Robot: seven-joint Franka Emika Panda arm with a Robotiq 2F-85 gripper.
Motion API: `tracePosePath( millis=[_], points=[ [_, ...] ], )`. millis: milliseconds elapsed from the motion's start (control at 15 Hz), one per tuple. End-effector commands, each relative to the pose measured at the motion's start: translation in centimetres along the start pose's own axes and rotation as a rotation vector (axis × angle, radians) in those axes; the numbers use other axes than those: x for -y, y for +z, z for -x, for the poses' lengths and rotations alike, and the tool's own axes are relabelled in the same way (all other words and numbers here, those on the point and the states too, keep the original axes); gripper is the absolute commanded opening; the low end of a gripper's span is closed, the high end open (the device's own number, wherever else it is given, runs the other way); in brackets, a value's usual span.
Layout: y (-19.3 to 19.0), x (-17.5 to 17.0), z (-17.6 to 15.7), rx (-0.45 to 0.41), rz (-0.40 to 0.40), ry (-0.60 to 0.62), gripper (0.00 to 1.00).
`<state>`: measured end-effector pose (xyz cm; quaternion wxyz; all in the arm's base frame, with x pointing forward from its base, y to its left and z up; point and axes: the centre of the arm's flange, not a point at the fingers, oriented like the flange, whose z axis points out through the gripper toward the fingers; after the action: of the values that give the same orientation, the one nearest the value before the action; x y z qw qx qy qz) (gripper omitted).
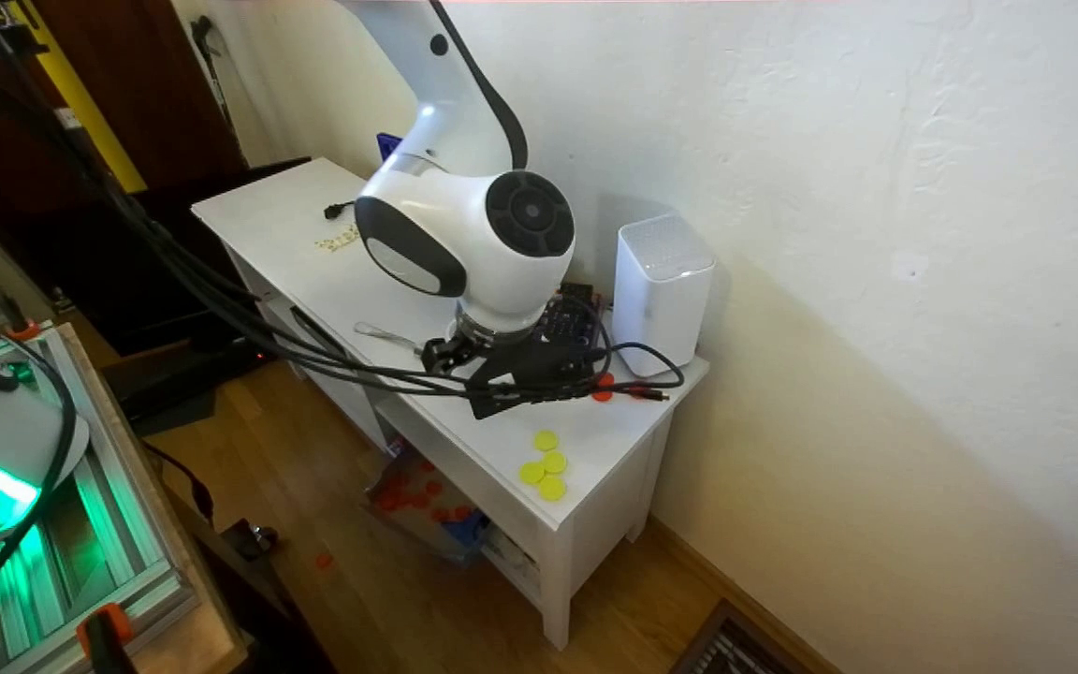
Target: Move the white mug to the left
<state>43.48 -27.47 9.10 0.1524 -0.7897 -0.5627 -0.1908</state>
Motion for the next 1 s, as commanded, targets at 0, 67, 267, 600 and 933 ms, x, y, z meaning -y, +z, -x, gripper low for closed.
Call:
tracePosePath(
  millis=[0,67,267,600,933],
  points=[
    [0.7,-0.7,0.7,-0.014,0.040,0.002,1.00],
    [0.7,-0.8,0.9,-0.010,0.050,0.009,0.96],
    [0.9,-1.0,1.6,-0.004,0.071,0.025,0.82],
    [1.2,-1.2,2.4,0.006,0.108,0.038,0.62],
    [1.4,-0.7,2.1,0.001,0.107,0.023,0.47]
  ],
)
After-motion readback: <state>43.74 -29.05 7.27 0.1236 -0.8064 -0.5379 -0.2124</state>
